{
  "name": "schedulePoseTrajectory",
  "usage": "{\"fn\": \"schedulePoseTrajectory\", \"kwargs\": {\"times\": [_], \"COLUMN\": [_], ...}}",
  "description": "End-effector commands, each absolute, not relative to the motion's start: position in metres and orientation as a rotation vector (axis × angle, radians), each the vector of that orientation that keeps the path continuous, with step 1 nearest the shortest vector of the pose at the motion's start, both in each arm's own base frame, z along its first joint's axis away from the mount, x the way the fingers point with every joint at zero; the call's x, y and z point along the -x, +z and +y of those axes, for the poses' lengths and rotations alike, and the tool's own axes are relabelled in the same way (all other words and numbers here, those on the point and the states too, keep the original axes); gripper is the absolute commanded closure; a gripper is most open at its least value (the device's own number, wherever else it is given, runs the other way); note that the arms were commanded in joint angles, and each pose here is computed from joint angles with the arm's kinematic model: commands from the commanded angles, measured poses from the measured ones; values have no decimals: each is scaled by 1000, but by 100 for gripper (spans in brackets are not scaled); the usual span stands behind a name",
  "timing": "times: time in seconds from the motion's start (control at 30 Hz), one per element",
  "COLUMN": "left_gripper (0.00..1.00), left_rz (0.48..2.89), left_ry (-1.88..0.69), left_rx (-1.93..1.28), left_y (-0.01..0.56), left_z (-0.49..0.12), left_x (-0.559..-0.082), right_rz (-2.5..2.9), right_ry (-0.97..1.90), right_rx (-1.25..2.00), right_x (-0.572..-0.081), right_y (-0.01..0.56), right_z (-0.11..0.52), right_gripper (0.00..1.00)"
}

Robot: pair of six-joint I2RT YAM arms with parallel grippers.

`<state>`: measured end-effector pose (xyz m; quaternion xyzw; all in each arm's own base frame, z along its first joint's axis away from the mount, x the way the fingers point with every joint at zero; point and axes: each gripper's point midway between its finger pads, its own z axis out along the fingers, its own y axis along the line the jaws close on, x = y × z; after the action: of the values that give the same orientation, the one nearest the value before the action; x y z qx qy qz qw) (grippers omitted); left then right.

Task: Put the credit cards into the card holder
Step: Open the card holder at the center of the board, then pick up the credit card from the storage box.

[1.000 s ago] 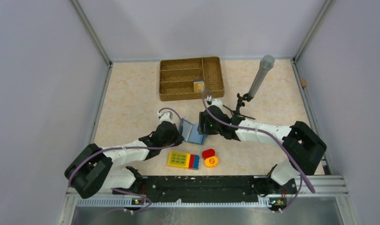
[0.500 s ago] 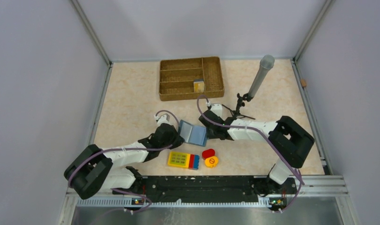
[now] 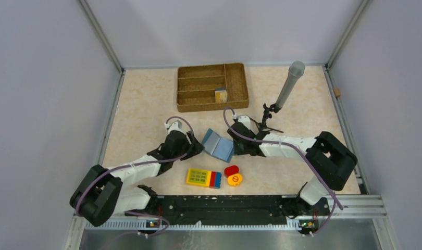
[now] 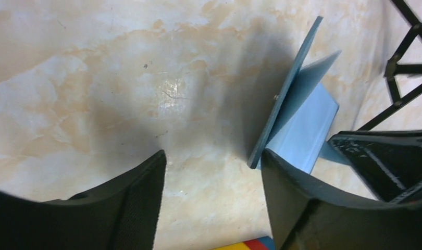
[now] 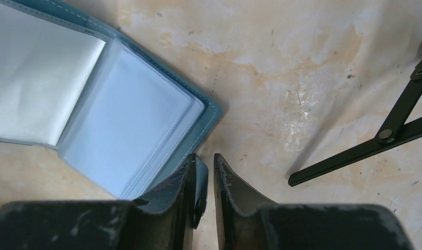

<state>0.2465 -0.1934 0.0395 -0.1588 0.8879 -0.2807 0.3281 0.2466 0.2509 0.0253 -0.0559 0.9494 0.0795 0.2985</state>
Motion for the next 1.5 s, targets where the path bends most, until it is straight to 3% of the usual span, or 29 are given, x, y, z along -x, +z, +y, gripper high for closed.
{"fn": "schedulePoseTrajectory", "kwargs": {"times": [0.0, 0.2, 0.37, 0.57, 0.77, 0.9, 1.03, 1.47], "left_gripper": [28, 10, 6, 6, 13, 16, 13, 9], "left_rz": [2332, 2215, 2127, 2117, 2089, 2104, 2122, 2122], "left_ry": [-684, -718, -717, -688, -615, -582, -563, -665], "left_rx": [231, 12, -100, -115, -140, -164, -230, -397], "left_y": [59, 128, 174, 186, 199, 177, 153, 102], "left_z": [-192, -206, -213, -217, -226, -230, -239, -267], "left_x": [-249, -267, -296, -346, -422, -471, -510, -547], "right_rz": [2456, 2406, 2355, 2343, 2307, 2288, 2280, 2286], "right_ry": [365, 439, 511, 538, 648, 708, 715, 709], "right_rx": [232, 303, 317, 276, 190, 158, 153, 84], "right_x": [-256, -255, -256, -262, -271, -273, -273, -269], "right_y": [60, 92, 118, 122, 121, 124, 128, 131], "right_z": [266, 269, 268, 263, 273, 282, 282, 266], "right_gripper": [76, 48, 38, 38, 43, 46, 46, 42]}}
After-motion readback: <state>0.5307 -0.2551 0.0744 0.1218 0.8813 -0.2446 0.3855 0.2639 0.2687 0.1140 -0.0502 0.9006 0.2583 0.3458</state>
